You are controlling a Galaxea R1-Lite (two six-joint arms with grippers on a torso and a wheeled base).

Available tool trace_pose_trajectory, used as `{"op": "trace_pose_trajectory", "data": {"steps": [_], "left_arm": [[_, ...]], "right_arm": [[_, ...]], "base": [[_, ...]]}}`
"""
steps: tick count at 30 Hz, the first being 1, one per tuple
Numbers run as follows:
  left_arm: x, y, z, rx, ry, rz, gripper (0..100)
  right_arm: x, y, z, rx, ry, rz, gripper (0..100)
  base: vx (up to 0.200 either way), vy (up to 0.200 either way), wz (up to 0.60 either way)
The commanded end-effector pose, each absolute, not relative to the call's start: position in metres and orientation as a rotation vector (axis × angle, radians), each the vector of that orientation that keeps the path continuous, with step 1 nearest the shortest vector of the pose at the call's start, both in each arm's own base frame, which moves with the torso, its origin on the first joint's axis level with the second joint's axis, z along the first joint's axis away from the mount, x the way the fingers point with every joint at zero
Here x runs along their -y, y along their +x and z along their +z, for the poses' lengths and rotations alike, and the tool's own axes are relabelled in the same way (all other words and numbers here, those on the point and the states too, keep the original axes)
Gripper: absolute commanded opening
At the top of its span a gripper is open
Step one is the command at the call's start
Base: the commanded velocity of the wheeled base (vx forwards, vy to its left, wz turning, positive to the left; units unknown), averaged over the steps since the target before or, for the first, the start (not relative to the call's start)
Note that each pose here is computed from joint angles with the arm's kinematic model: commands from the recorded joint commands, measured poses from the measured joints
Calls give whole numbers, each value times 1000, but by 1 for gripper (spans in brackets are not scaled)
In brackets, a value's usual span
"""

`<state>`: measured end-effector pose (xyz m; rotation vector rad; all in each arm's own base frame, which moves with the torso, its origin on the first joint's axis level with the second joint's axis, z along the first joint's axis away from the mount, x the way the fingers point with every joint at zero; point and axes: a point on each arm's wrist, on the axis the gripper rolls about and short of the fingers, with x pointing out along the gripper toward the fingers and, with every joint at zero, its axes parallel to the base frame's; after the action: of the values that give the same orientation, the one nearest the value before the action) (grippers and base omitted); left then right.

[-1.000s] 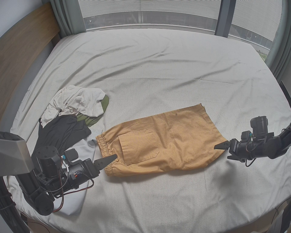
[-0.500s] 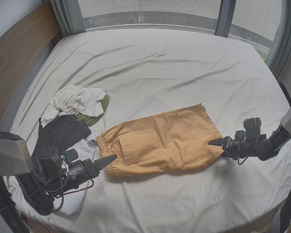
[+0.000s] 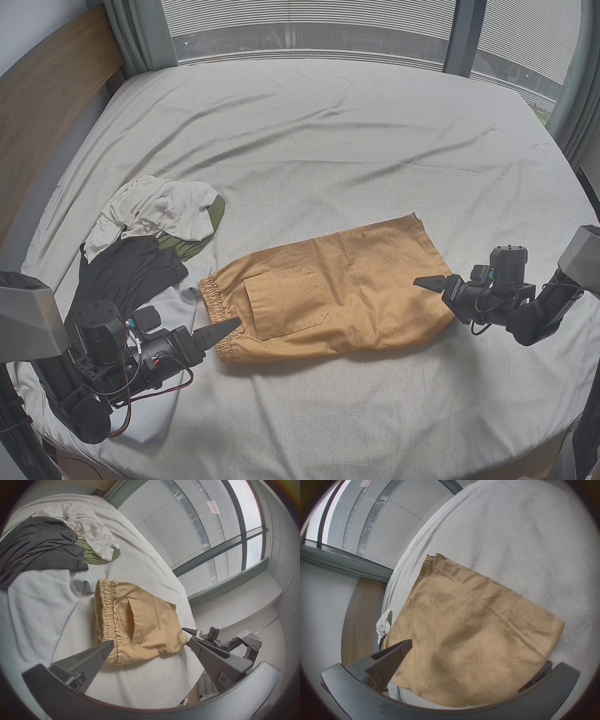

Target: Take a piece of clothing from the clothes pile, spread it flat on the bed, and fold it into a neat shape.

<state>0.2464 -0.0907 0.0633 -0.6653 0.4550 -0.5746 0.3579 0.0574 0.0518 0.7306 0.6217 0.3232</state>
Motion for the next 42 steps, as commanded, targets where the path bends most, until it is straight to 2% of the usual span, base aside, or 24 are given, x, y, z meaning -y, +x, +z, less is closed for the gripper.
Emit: {"op": "trace_pose_trajectory", "data": {"steps": [1,7,8,23,42], "left_arm": [[91,247,63,-453,-666,-574,100],[91,247,64,-452,-667,-574,100],[91,247,63,-452,-667,-572,100],[89,248,64,-449,-670,-570,100],[88,251,52,-491,-669,-550,100]], "right_arm": [[-65,358,24,-652,745,325,100],[-69,361,11,-594,735,310,100],[-69,359,10,-588,733,306,0],[-57,315,2,-547,667,319,0],[-49,253,4,-664,491,328,0]], "base": [[0,0,0],[0,0,0],[0,0,0],[0,0,0],[0,0,0]]}}
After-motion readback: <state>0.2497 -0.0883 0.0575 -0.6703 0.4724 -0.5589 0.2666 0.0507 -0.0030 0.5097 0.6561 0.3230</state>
